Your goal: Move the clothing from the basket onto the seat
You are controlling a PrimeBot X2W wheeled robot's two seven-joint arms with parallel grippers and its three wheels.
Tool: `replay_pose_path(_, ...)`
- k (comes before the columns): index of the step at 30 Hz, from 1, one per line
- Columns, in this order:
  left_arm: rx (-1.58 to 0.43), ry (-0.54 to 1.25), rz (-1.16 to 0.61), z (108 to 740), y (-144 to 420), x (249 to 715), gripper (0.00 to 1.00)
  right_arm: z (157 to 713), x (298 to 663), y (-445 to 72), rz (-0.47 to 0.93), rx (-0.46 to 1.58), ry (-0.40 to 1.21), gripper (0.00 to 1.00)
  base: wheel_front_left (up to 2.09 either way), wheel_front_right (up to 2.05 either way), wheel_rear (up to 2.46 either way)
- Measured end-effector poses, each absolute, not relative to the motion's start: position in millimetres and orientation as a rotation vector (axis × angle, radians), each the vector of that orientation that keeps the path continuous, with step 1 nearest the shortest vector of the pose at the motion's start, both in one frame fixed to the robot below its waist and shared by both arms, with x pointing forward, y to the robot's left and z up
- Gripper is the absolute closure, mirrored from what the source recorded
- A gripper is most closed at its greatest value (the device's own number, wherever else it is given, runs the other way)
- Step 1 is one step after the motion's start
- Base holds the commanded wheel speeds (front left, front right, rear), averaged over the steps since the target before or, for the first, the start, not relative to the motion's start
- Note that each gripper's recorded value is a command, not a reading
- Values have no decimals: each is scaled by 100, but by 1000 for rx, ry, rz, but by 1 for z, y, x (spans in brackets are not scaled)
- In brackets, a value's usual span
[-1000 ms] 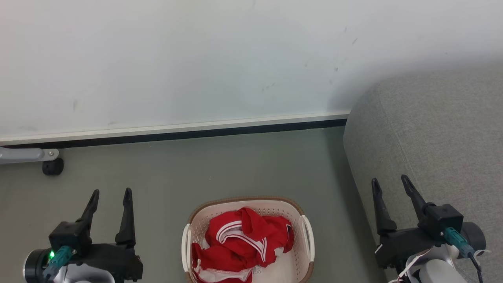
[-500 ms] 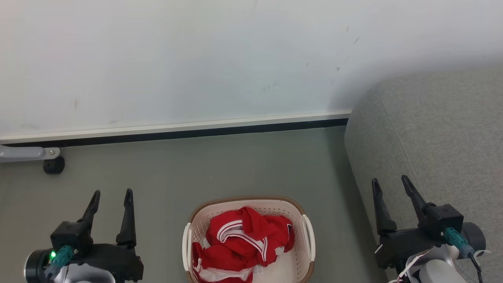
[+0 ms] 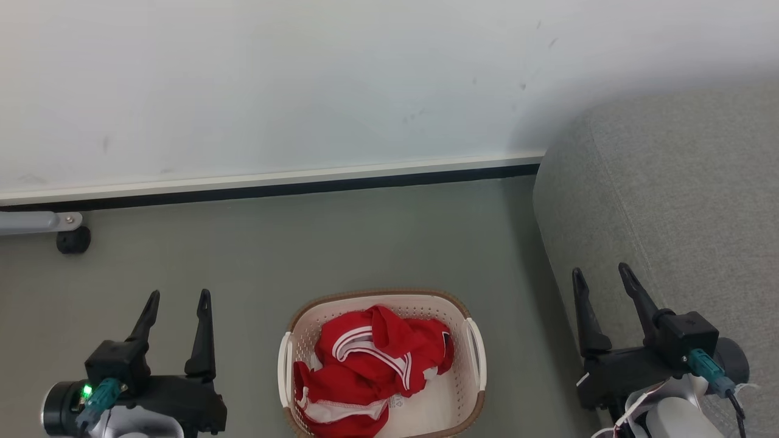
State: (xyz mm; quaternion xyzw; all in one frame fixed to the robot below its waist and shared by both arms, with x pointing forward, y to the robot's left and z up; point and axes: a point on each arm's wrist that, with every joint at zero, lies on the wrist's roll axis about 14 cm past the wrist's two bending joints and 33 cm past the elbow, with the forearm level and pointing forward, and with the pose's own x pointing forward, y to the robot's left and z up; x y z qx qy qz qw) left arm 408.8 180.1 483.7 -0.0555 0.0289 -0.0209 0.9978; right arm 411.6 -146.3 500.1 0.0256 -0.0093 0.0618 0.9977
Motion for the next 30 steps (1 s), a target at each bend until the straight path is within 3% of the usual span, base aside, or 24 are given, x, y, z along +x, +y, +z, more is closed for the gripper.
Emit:
replay_pose_path(17, -137, 155, -204, 448, 124, 451, 0, 496, 447, -142, 117, 88, -37, 0, 0, 0, 0)
replay_pose_path(30, -72, 361, -371, 369, 77, 474, 0, 481, 483, -139, 103, 111, -40, 0, 0, 0, 0)
